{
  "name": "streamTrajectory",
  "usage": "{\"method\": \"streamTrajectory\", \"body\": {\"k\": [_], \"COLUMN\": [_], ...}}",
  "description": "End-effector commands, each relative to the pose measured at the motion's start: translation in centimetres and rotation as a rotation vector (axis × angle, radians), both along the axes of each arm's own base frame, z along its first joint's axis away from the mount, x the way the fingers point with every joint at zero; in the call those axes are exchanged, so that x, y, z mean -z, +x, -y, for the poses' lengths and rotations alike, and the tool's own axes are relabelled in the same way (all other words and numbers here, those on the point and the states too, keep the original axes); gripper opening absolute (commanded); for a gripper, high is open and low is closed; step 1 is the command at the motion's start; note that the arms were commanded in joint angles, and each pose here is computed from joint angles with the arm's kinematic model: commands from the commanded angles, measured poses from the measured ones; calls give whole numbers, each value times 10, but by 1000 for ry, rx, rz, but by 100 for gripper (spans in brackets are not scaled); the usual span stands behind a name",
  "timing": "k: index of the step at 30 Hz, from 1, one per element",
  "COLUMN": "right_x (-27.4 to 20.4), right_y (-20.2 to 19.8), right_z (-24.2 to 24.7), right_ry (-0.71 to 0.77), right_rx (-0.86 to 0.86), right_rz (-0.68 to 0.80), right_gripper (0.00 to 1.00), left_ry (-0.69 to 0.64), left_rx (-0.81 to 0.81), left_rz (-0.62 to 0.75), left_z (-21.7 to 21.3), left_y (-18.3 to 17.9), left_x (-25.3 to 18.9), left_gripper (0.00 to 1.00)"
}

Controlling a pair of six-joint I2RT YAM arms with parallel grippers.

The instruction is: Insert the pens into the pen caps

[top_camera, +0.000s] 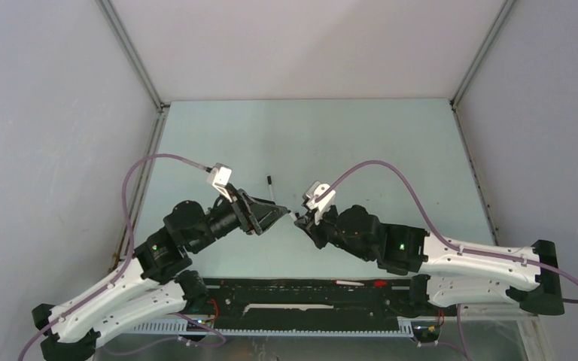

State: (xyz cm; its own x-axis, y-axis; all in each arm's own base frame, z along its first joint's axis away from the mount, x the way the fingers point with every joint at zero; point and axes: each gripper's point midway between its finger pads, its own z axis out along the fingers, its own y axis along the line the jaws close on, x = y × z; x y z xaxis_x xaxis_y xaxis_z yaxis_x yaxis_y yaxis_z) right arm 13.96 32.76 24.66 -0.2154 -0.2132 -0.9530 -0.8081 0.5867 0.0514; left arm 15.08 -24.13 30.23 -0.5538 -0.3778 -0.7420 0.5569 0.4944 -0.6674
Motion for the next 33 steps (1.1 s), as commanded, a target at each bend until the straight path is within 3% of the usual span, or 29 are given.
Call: {"method": "streamTrajectory", "body": {"k": [1, 29, 33], "right_x": [-24, -36, -36], "right_y": [-1, -12, -12], "right_z": [-5, -15, -17], "right_ry": [79, 76, 72], "right_rx": [6, -17, -18], "right_rz": [49, 93, 99], "right_gripper": [0, 0, 0], "left_ry": [-35, -9, -6], "left_rx": [66, 79, 89], "left_rz": [4, -50, -61], "left_z": [10, 20, 22], "left_y": [-7, -4, -5], "left_x": [-1, 20, 22], "left_gripper": [59, 40, 33]}}
